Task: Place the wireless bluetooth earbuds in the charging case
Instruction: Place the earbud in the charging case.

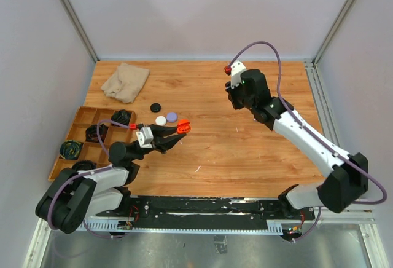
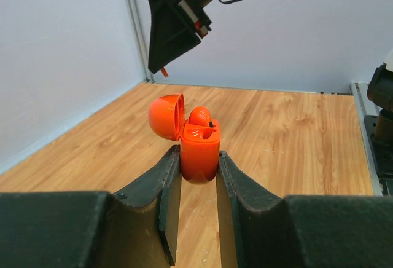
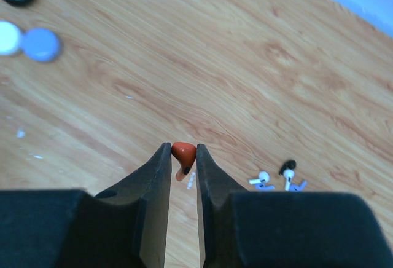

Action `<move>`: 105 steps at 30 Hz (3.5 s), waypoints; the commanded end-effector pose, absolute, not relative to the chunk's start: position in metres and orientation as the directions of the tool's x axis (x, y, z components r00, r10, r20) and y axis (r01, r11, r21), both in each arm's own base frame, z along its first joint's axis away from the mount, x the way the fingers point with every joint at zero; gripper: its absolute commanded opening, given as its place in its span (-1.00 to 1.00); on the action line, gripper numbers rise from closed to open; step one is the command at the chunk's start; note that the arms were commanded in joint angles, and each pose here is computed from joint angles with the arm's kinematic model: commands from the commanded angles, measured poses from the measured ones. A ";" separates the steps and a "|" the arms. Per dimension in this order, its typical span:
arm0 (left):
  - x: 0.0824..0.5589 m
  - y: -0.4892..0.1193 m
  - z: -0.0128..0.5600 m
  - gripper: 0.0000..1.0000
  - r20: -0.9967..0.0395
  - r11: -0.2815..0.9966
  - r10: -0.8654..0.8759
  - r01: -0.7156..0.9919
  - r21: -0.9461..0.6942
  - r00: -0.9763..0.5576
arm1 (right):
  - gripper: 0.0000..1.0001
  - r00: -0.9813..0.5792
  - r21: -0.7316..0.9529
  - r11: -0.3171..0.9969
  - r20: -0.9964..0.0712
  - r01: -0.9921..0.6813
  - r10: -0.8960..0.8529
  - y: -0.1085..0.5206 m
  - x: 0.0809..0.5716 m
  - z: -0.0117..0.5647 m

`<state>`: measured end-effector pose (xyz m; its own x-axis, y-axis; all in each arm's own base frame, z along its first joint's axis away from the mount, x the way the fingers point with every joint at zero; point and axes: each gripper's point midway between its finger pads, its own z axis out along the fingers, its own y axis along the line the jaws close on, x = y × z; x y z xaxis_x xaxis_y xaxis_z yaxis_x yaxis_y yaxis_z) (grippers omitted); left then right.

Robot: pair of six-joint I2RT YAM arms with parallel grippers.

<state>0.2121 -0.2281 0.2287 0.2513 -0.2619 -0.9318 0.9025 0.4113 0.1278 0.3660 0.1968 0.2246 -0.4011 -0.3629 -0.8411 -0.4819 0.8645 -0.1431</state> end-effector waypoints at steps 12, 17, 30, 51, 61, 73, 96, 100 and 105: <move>0.208 -0.243 0.263 -0.99 -0.876 0.343 -0.302 0.900 0.270 0.377 | -0.73 -0.088 -0.019 0.730 -0.990 -0.683 -0.109 0.286 0.266 0.333; 0.212 -0.245 0.268 -1.00 -0.871 0.359 -0.311 0.895 0.263 0.381 | -0.73 -0.033 -0.015 0.679 -0.998 -0.734 -0.058 0.308 0.238 0.343; 0.215 -0.242 0.274 -0.99 -0.870 0.389 -0.340 0.896 0.214 0.356 | -0.73 0.037 -0.016 0.577 -0.999 -0.817 0.025 0.345 0.198 0.341; 0.210 -0.240 0.283 -0.99 -0.861 0.381 -0.371 0.902 0.201 0.348 | -0.73 0.041 -0.055 0.576 -0.998 -0.816 -0.038 0.366 0.204 0.317; 0.208 -0.239 0.286 -1.00 -0.856 0.377 -0.391 0.907 0.185 0.337 | -0.72 0.043 -0.079 0.571 -0.996 -0.817 -0.076 0.370 0.206 0.307; 0.209 -0.239 0.279 -0.99 -0.876 0.374 -0.392 0.919 0.129 0.282 | -0.40 0.071 -0.108 0.535 -0.993 -0.838 -0.090 0.374 0.201 0.309; 0.195 -0.251 0.248 -0.99 -0.925 0.248 -0.319 0.960 0.130 0.207 | 0.85 0.120 -0.188 0.232 -0.954 -0.954 -0.276 0.332 0.196 0.306; 0.196 -0.253 0.249 -0.99 -0.926 0.237 -0.318 0.963 0.131 0.205 | 0.98 0.116 -0.168 0.169 -0.953 -0.971 -0.279 0.328 0.194 0.300; 0.197 -0.256 0.251 -1.00 -0.926 0.218 -0.325 0.968 0.123 0.191 | 0.97 0.128 -0.174 0.120 -0.940 -0.977 -0.316 0.329 0.196 0.286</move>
<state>0.2002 -0.2518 0.2345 0.1435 -0.2947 -0.9448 0.9658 0.2502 0.0686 0.2032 0.3269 0.2864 0.0923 -0.3090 -0.9466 -0.9628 0.2149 -0.1640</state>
